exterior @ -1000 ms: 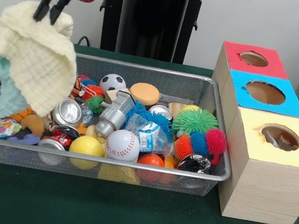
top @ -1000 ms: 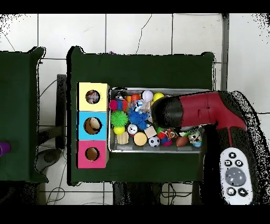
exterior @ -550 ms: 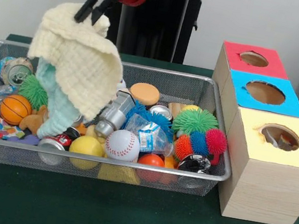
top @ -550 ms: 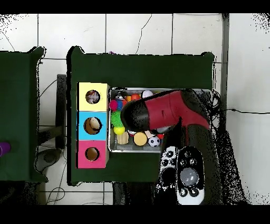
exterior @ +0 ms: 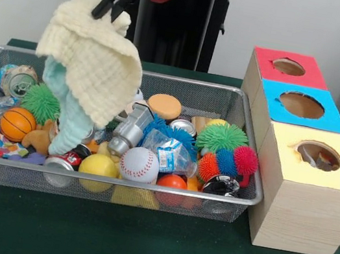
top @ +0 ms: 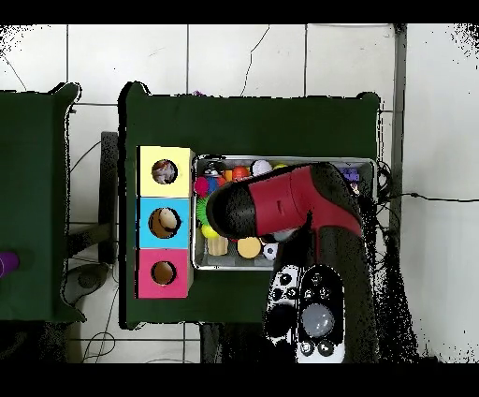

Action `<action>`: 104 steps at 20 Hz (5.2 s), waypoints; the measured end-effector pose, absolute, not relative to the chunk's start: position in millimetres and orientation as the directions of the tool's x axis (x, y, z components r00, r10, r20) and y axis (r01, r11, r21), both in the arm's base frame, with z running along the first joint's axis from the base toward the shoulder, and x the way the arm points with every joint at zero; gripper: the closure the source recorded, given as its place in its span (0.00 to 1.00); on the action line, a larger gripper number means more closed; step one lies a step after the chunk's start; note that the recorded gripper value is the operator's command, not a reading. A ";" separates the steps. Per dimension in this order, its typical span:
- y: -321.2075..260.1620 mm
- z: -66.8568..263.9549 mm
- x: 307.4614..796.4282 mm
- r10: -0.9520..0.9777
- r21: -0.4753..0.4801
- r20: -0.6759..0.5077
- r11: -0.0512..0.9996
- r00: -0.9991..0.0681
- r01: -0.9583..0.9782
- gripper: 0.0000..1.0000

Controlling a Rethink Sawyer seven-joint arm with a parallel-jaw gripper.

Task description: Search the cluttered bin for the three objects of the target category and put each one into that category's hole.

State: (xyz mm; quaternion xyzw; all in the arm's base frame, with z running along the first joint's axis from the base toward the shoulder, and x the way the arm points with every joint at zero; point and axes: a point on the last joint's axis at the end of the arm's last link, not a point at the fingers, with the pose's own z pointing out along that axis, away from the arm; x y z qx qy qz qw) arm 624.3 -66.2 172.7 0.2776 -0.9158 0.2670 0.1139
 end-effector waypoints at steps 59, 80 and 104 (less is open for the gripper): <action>-191.4 14.8 655.4 -0.296 -0.211 -0.061 0.937 -0.953 -0.278 0.00; -210.8 15.2 662.5 -0.296 -0.217 -0.098 0.938 -0.950 -0.269 0.00; -272.3 2.0 658.9 -0.276 -0.233 -0.135 0.943 -0.952 -0.240 0.00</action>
